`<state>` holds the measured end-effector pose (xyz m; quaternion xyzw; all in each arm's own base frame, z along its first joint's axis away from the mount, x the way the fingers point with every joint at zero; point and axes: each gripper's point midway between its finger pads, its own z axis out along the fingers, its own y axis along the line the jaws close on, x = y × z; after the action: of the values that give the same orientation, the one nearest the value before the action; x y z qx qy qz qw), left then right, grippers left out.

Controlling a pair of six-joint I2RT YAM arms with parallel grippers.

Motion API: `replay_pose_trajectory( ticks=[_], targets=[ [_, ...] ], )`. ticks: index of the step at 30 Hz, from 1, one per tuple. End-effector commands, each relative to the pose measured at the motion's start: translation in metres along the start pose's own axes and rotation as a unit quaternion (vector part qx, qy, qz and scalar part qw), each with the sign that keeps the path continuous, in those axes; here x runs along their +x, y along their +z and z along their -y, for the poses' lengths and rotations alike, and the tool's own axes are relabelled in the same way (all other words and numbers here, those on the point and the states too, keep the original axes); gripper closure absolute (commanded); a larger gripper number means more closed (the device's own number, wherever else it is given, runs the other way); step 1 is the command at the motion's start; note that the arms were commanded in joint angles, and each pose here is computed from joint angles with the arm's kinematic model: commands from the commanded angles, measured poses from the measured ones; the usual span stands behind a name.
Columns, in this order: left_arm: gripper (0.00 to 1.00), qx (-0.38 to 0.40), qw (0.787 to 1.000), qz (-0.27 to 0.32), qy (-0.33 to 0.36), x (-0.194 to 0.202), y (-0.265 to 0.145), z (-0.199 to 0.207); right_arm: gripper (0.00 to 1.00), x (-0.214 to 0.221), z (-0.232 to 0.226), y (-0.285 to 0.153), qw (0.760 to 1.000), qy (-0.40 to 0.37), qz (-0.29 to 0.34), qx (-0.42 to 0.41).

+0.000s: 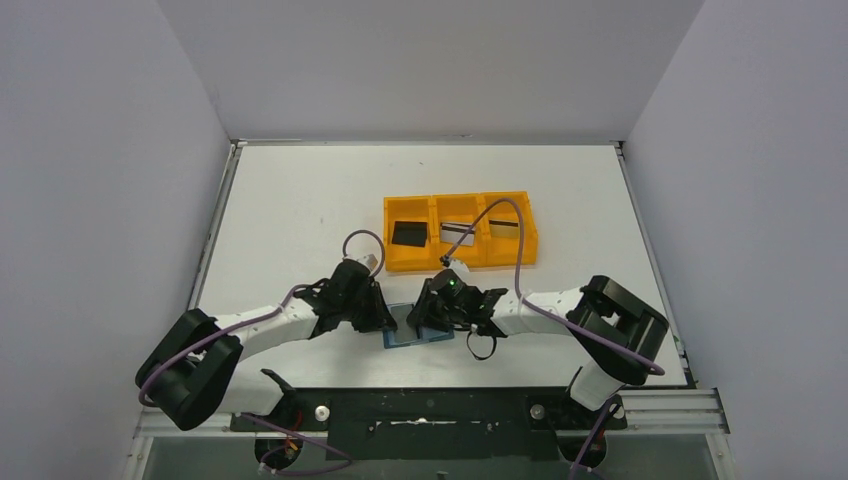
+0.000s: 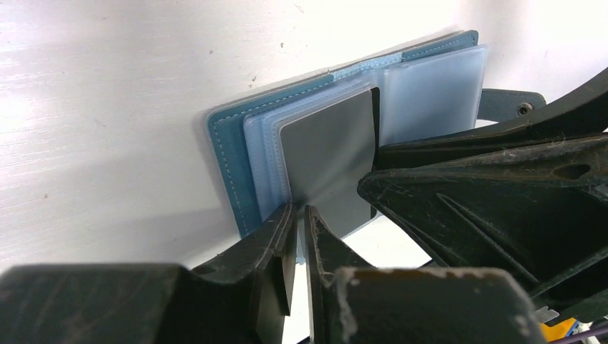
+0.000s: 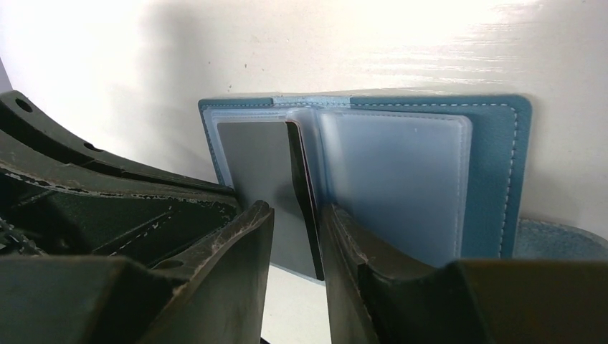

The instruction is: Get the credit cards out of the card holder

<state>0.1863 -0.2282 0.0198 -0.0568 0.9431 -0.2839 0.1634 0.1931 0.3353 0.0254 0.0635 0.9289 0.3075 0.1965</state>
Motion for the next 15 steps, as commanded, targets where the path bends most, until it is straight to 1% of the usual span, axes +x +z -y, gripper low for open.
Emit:
replay_pose_trajectory(
  ticks=[1,5,9,15],
  targets=[
    [0.90,-0.065,0.998,-0.014,0.003,0.018,0.004,-0.036,0.69,-0.006,-0.020,-0.005,0.999,0.000,0.014,-0.049],
    [0.94,-0.062,0.998,-0.028,0.002,0.026,0.008,-0.038,0.77,-0.004,-0.031,-0.004,0.997,-0.009,0.006,-0.078],
    [0.97,-0.063,0.998,-0.029,0.001,0.028,0.009,-0.040,0.85,-0.005,-0.036,-0.006,0.996,-0.016,0.008,-0.089],
    [1.00,-0.072,0.997,-0.027,0.001,0.029,0.009,-0.044,1.00,-0.011,-0.036,-0.016,0.995,-0.012,0.029,-0.097]
  ],
)
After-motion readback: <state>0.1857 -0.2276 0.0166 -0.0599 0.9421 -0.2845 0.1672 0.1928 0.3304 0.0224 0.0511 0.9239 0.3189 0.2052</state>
